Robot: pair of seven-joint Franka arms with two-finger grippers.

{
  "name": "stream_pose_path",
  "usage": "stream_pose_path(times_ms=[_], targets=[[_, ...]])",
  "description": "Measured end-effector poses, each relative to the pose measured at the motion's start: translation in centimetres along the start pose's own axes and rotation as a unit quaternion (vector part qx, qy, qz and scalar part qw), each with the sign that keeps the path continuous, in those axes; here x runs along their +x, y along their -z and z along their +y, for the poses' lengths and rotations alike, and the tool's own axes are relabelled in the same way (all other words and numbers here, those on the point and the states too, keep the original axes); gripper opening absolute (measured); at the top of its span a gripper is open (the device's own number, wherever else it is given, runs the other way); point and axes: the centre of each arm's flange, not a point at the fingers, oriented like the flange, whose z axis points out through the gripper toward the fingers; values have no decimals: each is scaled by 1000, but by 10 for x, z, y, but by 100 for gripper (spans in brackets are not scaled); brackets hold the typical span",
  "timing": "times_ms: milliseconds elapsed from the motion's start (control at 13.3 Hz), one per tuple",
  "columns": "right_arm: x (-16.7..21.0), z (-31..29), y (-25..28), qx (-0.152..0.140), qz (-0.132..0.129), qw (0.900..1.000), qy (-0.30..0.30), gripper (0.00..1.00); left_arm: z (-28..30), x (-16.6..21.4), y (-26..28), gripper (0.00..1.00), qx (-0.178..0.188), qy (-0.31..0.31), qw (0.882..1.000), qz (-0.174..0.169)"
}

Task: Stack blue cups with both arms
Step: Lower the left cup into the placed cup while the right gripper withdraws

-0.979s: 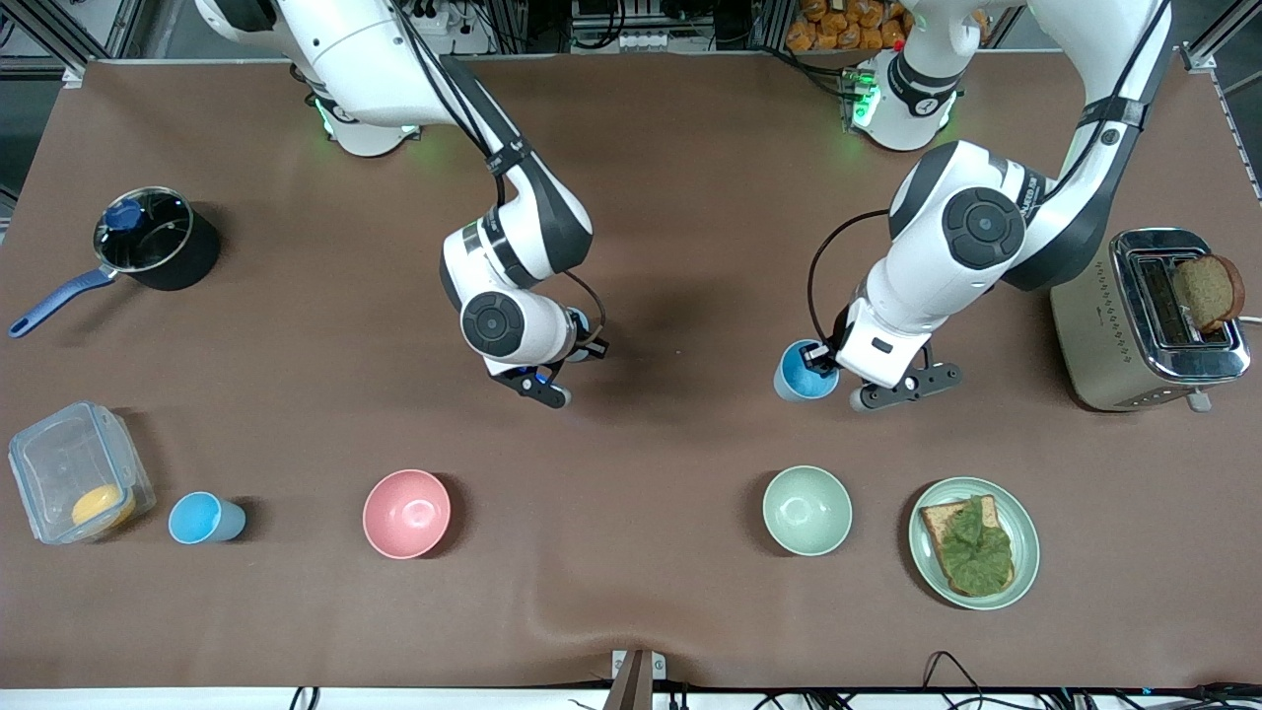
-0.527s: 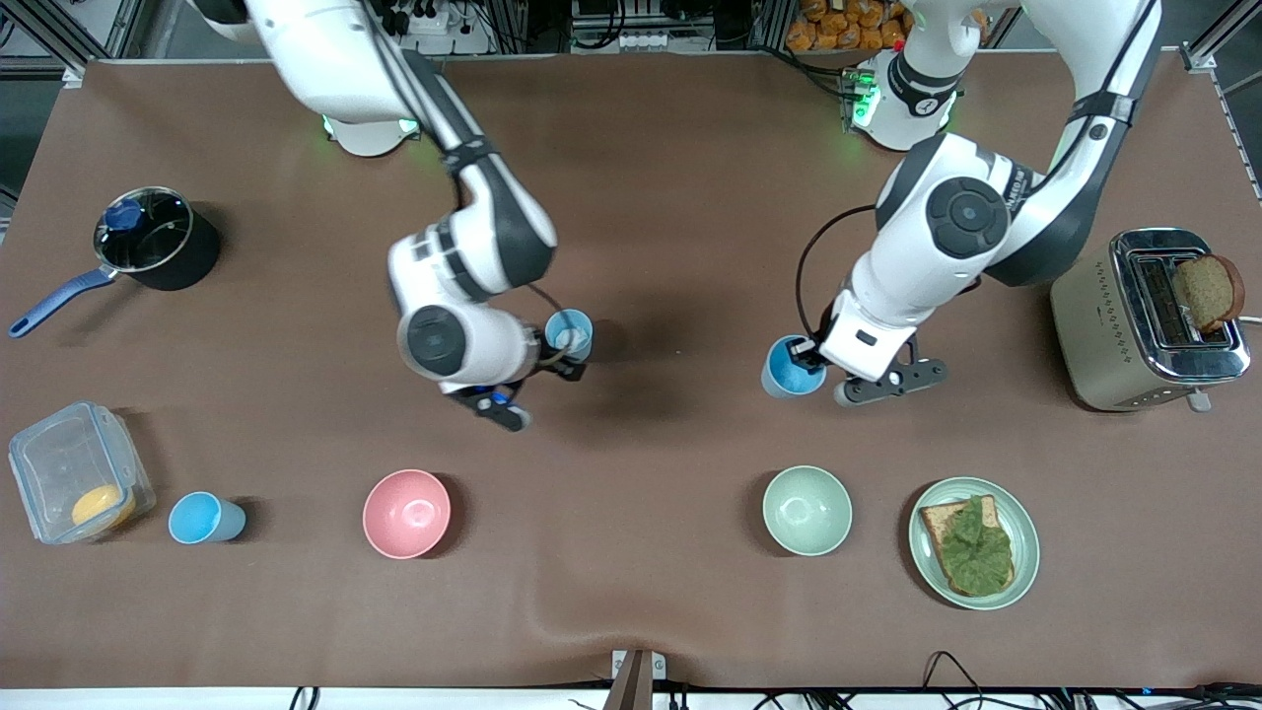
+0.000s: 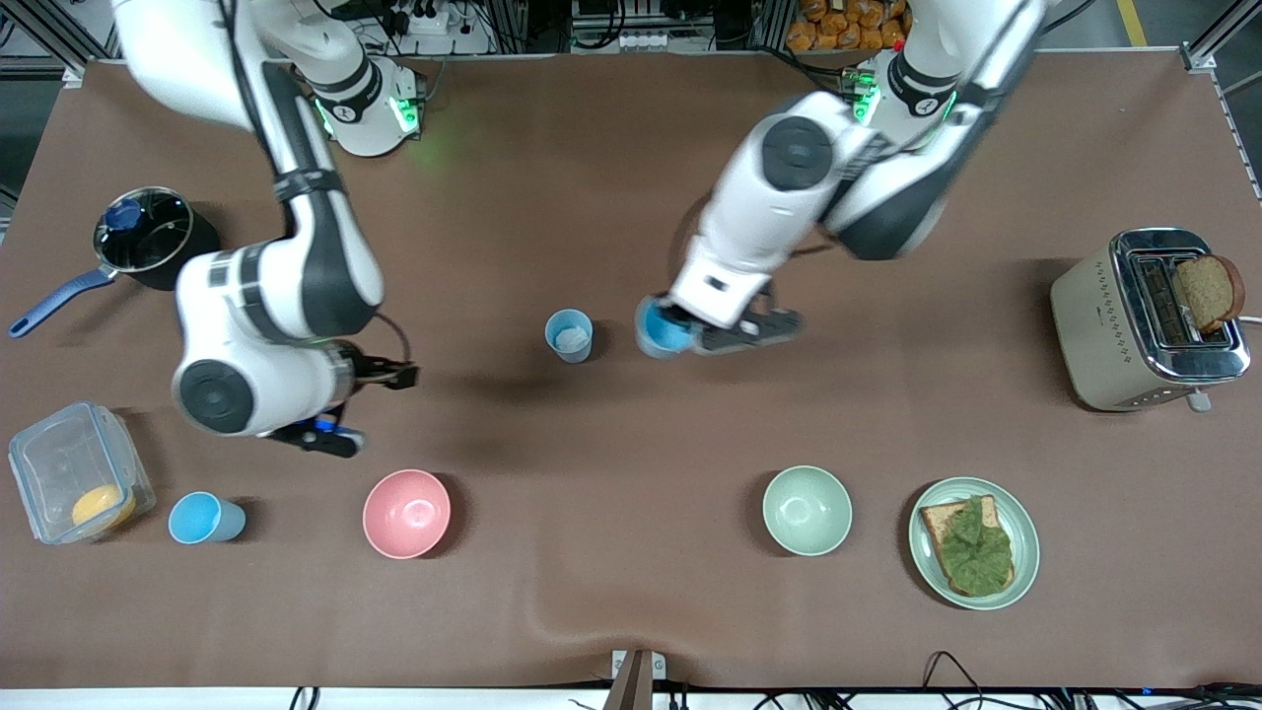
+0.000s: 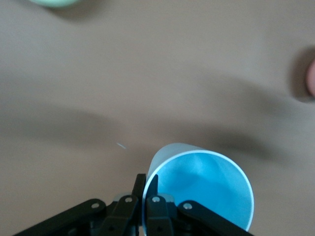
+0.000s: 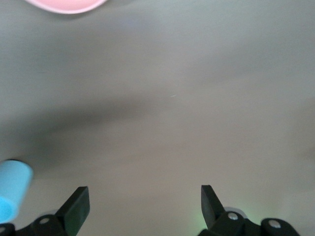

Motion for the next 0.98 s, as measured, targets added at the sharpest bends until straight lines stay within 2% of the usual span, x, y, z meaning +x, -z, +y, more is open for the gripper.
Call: stream_pose_path(times_ms=[151, 301, 377, 527, 753, 904, 979], targets=[[14, 45, 5, 3, 1, 1000, 25, 100, 34, -32, -35, 3, 16, 2, 1000, 22], [16, 87, 25, 1, 17, 999, 35, 100, 57, -62, -77, 3, 22, 14, 999, 39], [11, 106, 39, 9, 29, 998, 48, 100, 67, -77, -97, 3, 26, 21, 998, 48], [-10, 137, 66, 26, 64, 995, 68, 100, 76, -99, -129, 3, 41, 21, 997, 64], [-55, 174, 102, 39, 106, 992, 63, 100, 76, -109, -152, 3, 54, 18, 996, 63], [-83, 193, 128, 14, 137, 989, 60, 100, 73, -108, -161, 3, 60, 17, 996, 63], [-94, 197, 135, 6, 145, 987, 61, 100, 73, -107, -162, 9, 61, 17, 996, 64]])
